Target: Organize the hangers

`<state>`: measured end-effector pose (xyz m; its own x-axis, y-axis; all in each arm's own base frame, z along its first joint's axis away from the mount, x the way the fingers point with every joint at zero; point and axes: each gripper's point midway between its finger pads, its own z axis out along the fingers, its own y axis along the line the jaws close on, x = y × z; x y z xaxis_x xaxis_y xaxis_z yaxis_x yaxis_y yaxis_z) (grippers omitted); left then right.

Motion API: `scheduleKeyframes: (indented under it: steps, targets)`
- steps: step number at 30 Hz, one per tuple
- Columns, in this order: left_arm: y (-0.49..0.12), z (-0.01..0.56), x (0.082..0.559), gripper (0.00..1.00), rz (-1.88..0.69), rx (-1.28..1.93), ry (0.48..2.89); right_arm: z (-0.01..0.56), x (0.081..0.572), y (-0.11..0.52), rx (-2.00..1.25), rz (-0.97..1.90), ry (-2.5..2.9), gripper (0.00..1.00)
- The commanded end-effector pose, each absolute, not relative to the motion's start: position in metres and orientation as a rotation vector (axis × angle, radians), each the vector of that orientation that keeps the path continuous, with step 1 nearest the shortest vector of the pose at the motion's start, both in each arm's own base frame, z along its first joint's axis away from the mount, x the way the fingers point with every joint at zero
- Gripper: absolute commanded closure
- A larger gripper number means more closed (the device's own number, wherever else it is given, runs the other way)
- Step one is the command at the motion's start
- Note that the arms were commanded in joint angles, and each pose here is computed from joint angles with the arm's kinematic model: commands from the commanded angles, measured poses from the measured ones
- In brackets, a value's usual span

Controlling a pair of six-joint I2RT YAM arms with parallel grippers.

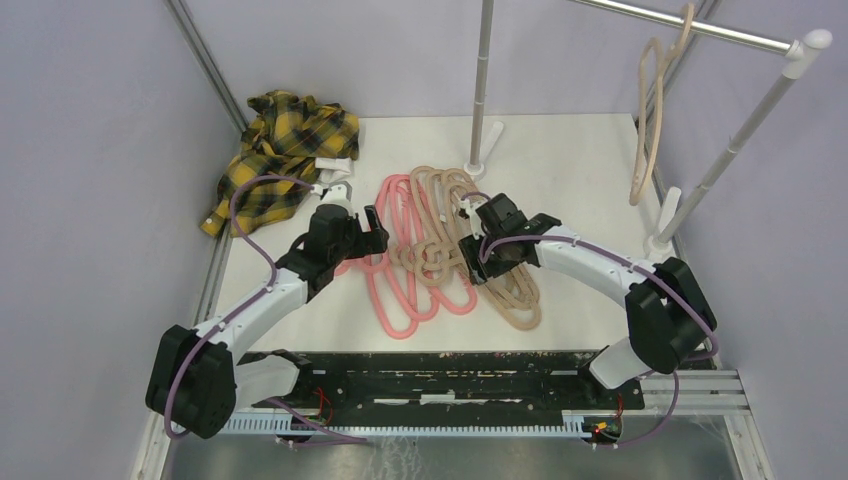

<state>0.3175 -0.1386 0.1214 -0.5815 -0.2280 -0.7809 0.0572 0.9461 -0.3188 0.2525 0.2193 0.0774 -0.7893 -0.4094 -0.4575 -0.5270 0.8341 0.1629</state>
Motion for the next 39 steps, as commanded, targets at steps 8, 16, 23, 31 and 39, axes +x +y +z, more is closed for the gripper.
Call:
scheduleKeyframes:
  steps: [8,16,23,31,39]
  targets:
    - [-0.144,0.125,0.326,0.01,-0.42,-0.145,2.13,0.046,0.249,0.233,-0.72,0.309,2.613,0.39]
    - [-0.142,0.126,0.324,0.01,-0.412,-0.146,2.123,0.025,0.26,0.216,-0.634,0.141,2.637,0.55]
    - [-0.143,0.128,0.325,0.01,-0.415,-0.148,2.121,0.054,0.258,0.222,-0.589,0.209,2.579,0.85]
    - [-0.14,0.134,0.324,0.01,-0.407,-0.157,2.106,0.136,0.241,0.237,-0.509,0.468,2.456,0.94]
    - [-0.138,0.139,0.322,0.01,-0.413,-0.164,2.093,0.183,0.233,0.262,-0.474,0.693,2.384,0.93]
